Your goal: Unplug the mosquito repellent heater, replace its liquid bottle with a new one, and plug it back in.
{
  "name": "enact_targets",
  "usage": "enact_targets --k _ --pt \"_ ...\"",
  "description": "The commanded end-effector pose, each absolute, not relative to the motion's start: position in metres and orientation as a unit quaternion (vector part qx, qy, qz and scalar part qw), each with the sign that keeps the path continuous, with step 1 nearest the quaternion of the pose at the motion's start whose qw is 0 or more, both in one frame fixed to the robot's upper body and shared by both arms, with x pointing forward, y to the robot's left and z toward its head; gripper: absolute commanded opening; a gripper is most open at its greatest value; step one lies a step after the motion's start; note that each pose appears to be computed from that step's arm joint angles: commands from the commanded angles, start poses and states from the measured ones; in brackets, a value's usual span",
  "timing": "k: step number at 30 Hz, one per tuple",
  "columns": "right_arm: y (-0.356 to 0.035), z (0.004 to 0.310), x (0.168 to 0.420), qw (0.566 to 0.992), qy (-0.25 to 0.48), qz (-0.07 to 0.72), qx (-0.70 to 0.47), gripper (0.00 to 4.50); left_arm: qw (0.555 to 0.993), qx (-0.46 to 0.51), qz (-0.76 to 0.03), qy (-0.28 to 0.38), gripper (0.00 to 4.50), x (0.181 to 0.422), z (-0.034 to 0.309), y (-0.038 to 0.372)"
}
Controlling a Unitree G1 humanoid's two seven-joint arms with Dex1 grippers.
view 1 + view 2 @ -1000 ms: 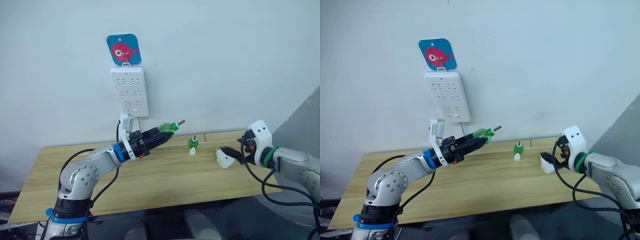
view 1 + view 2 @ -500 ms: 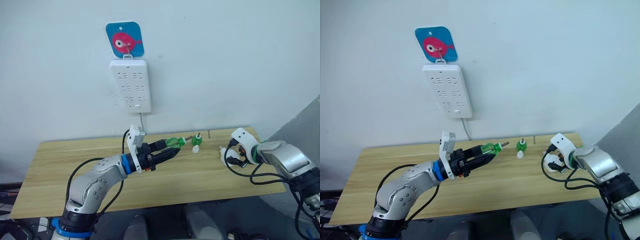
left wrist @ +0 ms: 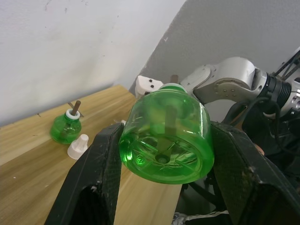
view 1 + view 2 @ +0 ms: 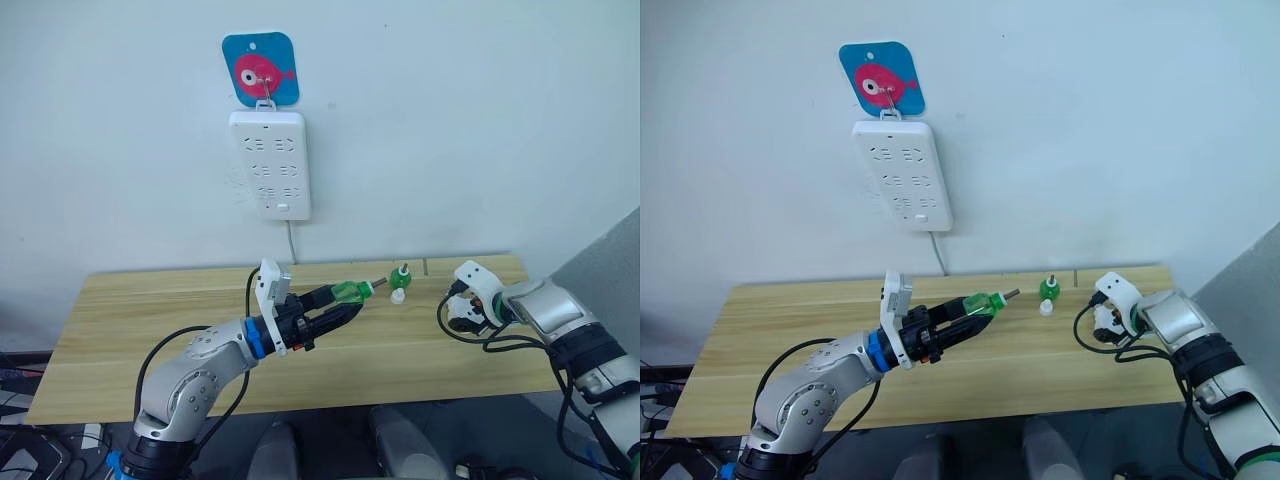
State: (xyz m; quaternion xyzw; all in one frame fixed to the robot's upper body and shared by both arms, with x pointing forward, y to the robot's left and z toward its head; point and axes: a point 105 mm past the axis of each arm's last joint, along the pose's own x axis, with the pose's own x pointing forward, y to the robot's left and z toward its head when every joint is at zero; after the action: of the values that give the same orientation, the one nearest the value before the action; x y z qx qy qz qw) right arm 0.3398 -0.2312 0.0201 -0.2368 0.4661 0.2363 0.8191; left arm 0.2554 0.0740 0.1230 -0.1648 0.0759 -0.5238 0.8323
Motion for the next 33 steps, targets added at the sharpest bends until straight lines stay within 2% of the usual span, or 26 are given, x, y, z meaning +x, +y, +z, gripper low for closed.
enact_targets --k 1,2,6,7,11,14,21,24,26,29,33 --pt "-0.235 0.028 0.346 0.820 0.456 0.237 -0.252 4.50 0.831 -0.154 -0.532 0.050 2.40 0.252 0.134 0.072" --pt "-0.235 0.027 0.346 0.819 0.457 0.238 -0.253 4.50 0.832 -0.154 -0.531 0.050 2.40 0.252 0.134 0.072" --pt "-0.236 0.025 0.343 0.815 0.465 0.242 -0.247 3.27 0.832 -0.153 -0.531 0.049 2.40 0.252 0.134 0.072" --pt "-0.235 0.024 0.342 0.814 0.467 0.244 -0.244 3.09 0.832 -0.153 -0.531 0.049 2.40 0.252 0.134 0.072" --pt "-0.234 0.027 0.339 0.815 0.467 0.250 -0.237 3.09 0.831 -0.152 -0.533 0.049 2.40 0.253 0.134 0.072" --pt "-0.235 0.041 0.336 0.821 0.451 0.263 -0.231 3.09 0.830 -0.151 -0.535 0.051 2.40 0.254 0.134 0.074" --pt "-0.235 0.118 0.308 0.853 0.364 0.330 -0.175 3.09 0.806 -0.161 -0.567 0.060 2.40 0.255 0.143 0.081" --pt "-0.217 0.161 0.280 0.847 0.317 0.408 -0.124 3.09 0.772 -0.177 -0.606 0.075 2.40 0.251 0.156 0.084" --pt "-0.192 0.194 0.263 0.839 0.266 0.472 -0.046 3.09 0.751 -0.188 -0.628 0.081 2.40 0.249 0.166 0.086" --pt "-0.172 0.216 0.248 0.822 0.242 0.516 0.022 3.09 0.732 -0.191 -0.648 0.085 2.40 0.249 0.176 0.086" --pt "-0.155 0.231 0.241 0.803 0.211 0.552 0.073 3.09 0.714 -0.199 -0.666 0.078 2.40 0.250 0.191 0.084"
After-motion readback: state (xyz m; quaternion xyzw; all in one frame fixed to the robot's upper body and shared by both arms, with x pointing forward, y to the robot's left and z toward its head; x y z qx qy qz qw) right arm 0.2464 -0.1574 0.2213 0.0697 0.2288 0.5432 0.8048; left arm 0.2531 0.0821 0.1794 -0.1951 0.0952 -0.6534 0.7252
